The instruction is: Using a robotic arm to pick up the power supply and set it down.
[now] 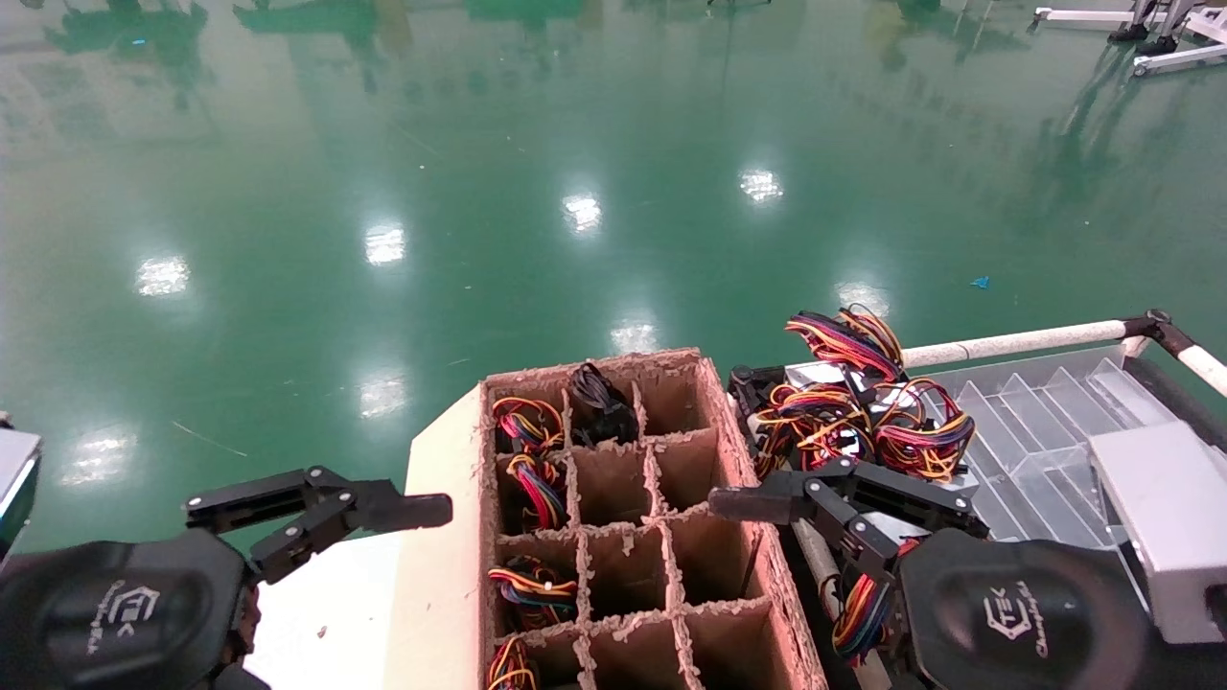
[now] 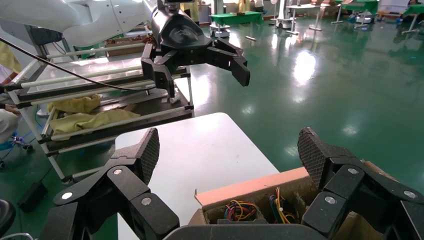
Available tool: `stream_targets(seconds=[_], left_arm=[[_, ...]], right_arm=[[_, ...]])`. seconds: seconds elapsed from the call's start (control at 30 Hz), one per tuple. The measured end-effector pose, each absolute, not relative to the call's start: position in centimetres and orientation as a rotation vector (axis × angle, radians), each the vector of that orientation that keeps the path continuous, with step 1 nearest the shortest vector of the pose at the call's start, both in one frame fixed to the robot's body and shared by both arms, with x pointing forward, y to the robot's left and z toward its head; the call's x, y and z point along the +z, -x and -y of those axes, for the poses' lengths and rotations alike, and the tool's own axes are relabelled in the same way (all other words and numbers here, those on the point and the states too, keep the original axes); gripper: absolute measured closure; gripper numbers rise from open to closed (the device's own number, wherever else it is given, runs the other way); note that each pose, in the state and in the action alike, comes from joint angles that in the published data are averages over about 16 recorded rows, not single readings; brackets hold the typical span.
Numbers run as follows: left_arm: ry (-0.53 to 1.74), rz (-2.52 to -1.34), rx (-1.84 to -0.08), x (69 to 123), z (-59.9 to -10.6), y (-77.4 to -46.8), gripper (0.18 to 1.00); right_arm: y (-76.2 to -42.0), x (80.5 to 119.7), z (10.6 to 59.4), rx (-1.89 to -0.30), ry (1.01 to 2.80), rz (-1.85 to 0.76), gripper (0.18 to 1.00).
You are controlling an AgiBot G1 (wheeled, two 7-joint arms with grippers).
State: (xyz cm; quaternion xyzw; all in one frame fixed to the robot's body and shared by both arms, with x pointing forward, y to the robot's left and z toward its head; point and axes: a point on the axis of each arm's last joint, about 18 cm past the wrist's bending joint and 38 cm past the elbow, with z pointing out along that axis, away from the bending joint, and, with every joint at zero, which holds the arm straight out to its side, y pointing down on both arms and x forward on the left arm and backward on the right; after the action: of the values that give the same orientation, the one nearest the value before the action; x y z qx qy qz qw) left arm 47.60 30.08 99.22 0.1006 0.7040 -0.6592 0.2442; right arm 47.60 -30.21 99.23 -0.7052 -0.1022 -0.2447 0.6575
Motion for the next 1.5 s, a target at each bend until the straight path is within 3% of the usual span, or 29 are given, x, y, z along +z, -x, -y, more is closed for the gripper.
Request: stream_targets(seconds=[0.2,0.5,0.93,1.13,1.5], left_arm=[[-0.275,-1.923,-1.8,99.2,-30.1,-47.6,0.356],[-0.275,-1.923,-1.8,99.2,-30.1,-47.6,0.559],[-0.275,-1.923,-1.8,99.2,-30.1,-47.6,0.852],[-0.275,-1.923,-1.8,99.2,-30.1,-47.6,0.931],[-0.275,-1.923,-1.8,99.2,-30.1,-47.6,0.988]], right_arm=[[-47.6,99.2,30.2,-0.554,1.597,0.231,0.178],[-48.5,98.7,30.0,-0.566,1.622,0.213,0.178],[-54.4,97.3,26.0,-0.605,1.801,0.224,0.178],[-57.3,96.8,23.2,-0.627,1.905,0.259,0.178],[-61.2,95.7,19.5,-0.695,2.071,0.328,0.196]])
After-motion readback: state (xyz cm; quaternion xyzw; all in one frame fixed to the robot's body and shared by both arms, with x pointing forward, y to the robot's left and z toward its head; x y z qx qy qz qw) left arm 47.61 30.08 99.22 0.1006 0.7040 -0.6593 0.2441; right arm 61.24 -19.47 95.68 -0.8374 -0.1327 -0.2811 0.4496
